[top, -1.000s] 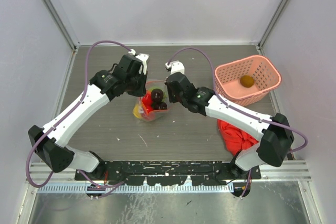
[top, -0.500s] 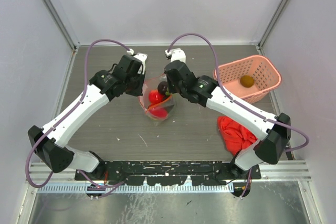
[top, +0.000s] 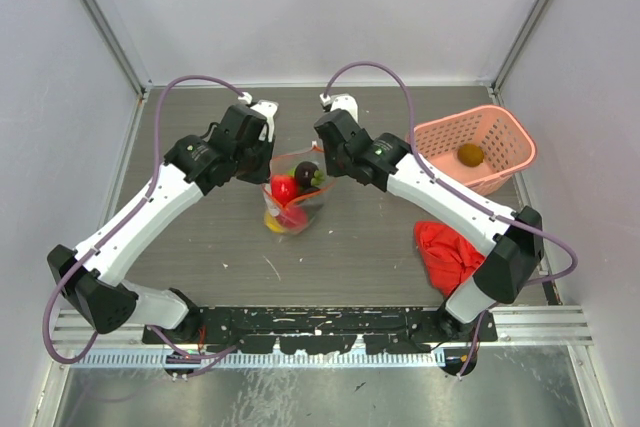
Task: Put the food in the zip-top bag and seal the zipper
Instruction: Place the fake fruit in the zipper food storage bag, then pick up the fake fruit from the bin.
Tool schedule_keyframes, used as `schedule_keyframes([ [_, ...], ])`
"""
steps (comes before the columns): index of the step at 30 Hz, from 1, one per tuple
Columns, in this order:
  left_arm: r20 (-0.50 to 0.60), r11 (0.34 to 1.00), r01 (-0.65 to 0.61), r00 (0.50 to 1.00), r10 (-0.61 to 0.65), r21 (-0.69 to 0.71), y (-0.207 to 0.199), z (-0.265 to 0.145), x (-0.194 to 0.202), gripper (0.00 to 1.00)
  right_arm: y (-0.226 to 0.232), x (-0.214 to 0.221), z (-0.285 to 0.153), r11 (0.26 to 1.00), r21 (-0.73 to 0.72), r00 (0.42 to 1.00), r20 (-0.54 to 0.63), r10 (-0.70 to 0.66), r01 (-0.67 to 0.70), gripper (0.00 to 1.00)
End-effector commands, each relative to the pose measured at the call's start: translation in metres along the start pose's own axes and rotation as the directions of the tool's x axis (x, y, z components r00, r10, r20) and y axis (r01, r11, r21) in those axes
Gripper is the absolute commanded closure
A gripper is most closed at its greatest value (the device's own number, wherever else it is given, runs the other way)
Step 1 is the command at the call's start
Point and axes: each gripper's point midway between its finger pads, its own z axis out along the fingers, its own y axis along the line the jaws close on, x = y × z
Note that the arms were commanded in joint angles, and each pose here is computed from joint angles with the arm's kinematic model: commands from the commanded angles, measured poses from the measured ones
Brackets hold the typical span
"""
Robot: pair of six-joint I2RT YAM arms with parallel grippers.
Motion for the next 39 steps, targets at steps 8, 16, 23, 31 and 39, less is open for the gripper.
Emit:
schedule_keyframes([
  [8,0.064,1.0,0.001,0.998,-0.001,0.01,-0.003,-0.007,-0.024,1.0,-0.015,-0.049,-0.046,0.993,-0.116,0.997,0.081,0.012,-0.003,0.4],
  [16,0.064,1.0,-0.004,0.998,0.003,0.005,-0.002,-0.004,-0.023,1.0,-0.121,-0.056,-0.04,0.984,0.088,0.986,0.073,0.149,-0.155,0.27],
  [23,0.067,1.0,-0.008,0.998,0.008,0.005,-0.001,-0.005,-0.022,1.0,-0.217,-0.04,-0.022,0.914,0.294,0.96,0.075,0.27,-0.28,0.22],
  [31,0.071,1.0,-0.009,0.997,0.008,0.008,-0.001,-0.005,-0.021,1.0,-0.307,-0.024,-0.001,0.805,0.435,0.911,0.11,0.397,-0.403,0.16],
  [39,0.062,1.0,-0.011,0.998,0.01,0.015,-0.001,-0.002,-0.015,1.0,-0.362,-0.003,0.036,0.767,0.431,0.878,0.172,0.446,-0.474,0.07],
])
